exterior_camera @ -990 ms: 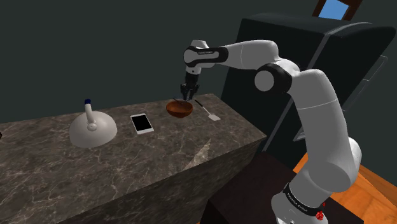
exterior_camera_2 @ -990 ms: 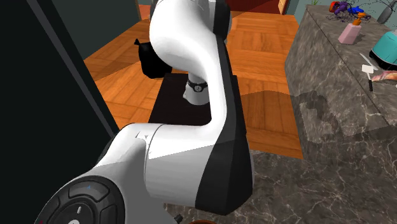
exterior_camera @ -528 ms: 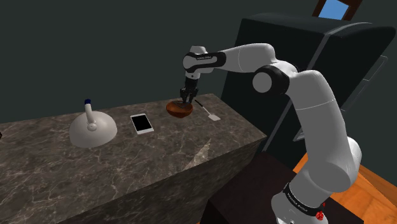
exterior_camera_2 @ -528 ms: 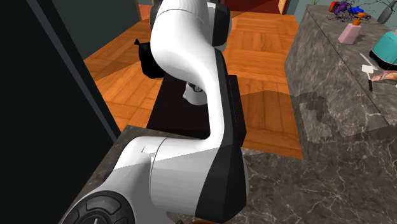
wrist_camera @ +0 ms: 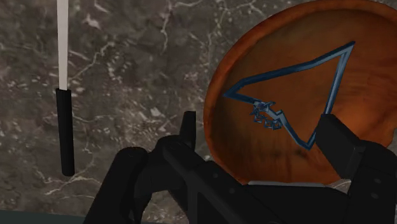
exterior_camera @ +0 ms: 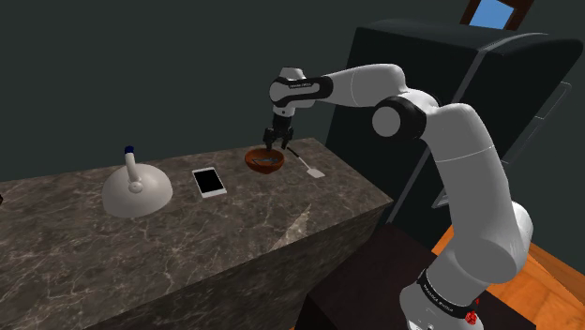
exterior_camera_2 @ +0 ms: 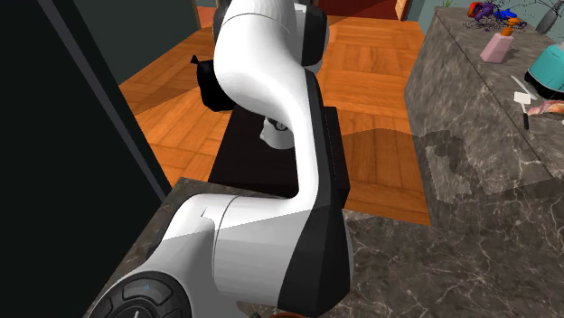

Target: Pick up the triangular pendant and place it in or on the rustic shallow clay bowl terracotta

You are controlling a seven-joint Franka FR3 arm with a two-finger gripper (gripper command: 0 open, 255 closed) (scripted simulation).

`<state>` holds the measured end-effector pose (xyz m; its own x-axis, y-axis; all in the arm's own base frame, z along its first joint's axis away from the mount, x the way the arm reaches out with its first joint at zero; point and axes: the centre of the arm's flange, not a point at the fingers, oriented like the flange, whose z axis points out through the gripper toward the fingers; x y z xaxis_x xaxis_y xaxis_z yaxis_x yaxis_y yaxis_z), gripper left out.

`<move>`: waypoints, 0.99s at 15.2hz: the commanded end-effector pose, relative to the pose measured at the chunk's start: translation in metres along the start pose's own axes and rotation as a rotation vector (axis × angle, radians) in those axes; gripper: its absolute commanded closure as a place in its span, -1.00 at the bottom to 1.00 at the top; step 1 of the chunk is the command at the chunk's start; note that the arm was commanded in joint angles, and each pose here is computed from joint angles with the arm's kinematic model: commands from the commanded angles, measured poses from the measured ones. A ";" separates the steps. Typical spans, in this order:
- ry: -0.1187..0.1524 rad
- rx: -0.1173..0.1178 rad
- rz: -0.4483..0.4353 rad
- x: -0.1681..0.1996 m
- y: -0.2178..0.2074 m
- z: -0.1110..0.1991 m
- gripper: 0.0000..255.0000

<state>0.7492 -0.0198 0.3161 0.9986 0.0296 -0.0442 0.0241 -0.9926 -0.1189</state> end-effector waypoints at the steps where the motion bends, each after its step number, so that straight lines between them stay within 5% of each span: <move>1: 0.000 0.000 0.000 0.000 0.000 0.000 -1.00; 3: 0.000 0.000 0.000 0.000 0.000 0.000 -1.00; 7: 0.000 0.000 0.000 0.000 0.000 -0.050 -1.00; 15: 0.000 0.000 0.000 0.000 0.000 -0.050 -1.00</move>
<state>0.7516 -0.0257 0.3656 0.9986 0.0296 -0.0441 0.0241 -0.9926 -0.1189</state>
